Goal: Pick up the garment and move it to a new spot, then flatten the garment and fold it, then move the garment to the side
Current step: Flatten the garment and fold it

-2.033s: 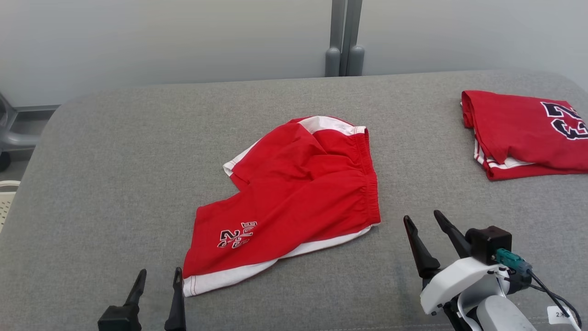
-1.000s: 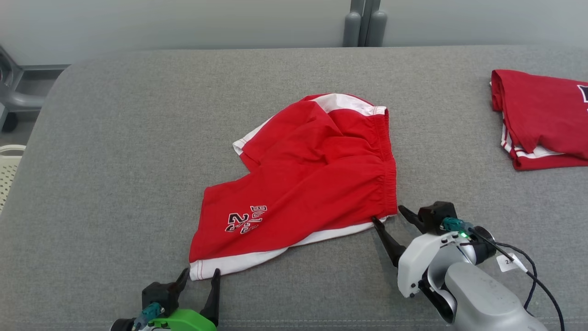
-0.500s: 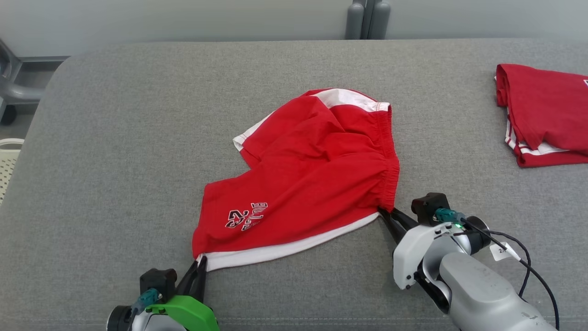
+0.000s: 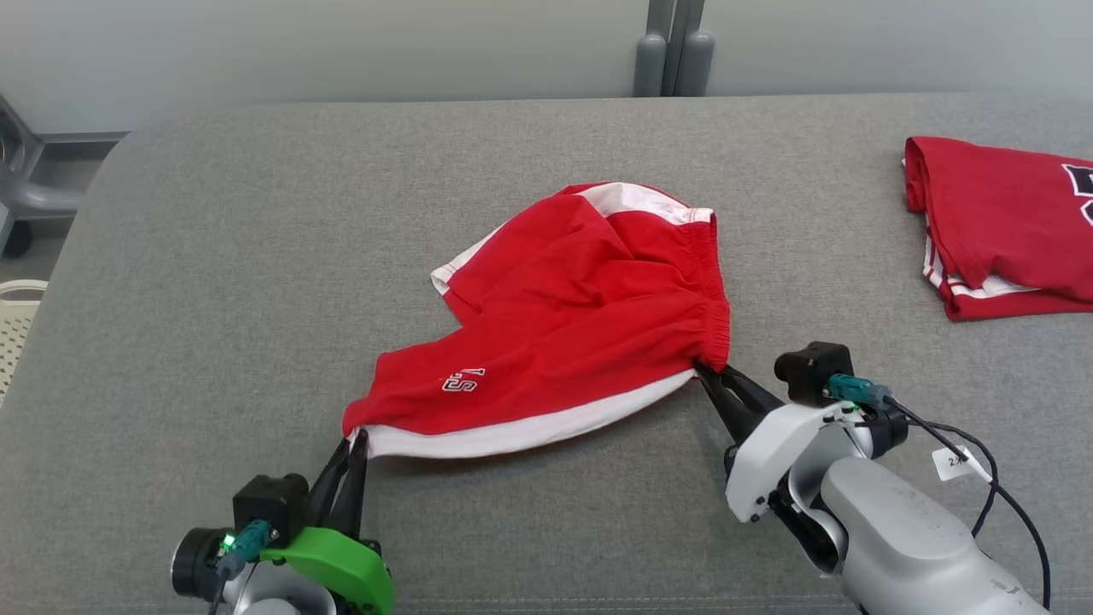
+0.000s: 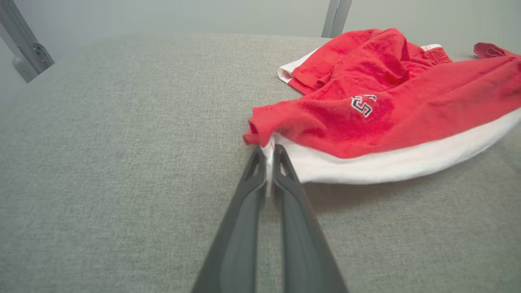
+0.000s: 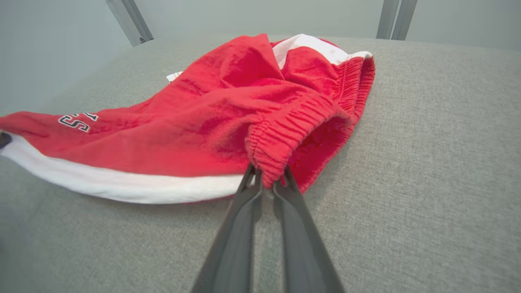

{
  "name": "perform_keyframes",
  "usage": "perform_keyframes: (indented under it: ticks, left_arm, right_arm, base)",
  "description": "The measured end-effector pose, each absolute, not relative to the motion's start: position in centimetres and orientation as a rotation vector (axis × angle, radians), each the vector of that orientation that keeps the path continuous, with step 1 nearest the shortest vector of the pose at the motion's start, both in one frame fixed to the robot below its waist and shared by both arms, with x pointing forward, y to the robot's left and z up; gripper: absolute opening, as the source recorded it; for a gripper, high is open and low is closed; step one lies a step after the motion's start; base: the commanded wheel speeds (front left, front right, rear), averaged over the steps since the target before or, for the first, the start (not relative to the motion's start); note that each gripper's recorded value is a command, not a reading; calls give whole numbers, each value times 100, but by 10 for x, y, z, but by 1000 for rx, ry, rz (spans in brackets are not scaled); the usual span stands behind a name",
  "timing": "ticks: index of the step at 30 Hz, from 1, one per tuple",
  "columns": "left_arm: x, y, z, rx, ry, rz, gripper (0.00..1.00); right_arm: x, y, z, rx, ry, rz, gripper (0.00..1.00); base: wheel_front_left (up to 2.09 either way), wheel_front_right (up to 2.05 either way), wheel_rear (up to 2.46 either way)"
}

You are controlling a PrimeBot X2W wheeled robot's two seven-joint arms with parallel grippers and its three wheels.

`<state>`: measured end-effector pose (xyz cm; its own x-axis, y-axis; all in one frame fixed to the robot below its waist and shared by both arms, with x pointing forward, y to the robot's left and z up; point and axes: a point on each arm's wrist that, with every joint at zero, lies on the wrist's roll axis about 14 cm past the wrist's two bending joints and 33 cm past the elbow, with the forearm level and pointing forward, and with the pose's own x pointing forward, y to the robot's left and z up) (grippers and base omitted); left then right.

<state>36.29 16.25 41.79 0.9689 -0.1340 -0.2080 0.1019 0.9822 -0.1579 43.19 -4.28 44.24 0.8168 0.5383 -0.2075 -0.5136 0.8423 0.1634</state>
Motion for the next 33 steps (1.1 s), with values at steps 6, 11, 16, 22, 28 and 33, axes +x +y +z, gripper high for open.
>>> perform_keyframes:
  ticks: [6, 11, 16, 22, 28, 33]
  left_arm:
    - [388, 154, 455, -84, 107, -195, 0]
    - [426, 153, 491, 7, 10, -264, 0]
    - [490, 160, 545, 85, -85, -309, 0]
    - [557, 152, 600, 179, -167, -368, 0]
    - [621, 152, 656, 195, -246, -372, 0]
    - [664, 151, 673, 206, -272, -363, 0]
  right_arm:
    - [440, -38, 473, 174, 177, 576, 0]
    - [464, -38, 503, 160, 114, 598, 0]
    - [512, -32, 554, 121, 24, 627, 0]
    - [573, -32, 600, 132, -25, 602, 0]
    - [638, -46, 653, 248, -88, 528, 0]
    - [680, -58, 662, 263, -106, 456, 0]
  base:
    - [0, 0, 0]
    - [0, 0, 0]
    - [0, 0, 0]
    - [0, 0, 0]
    - [0, 0, 0]
    - [0, 0, 0]
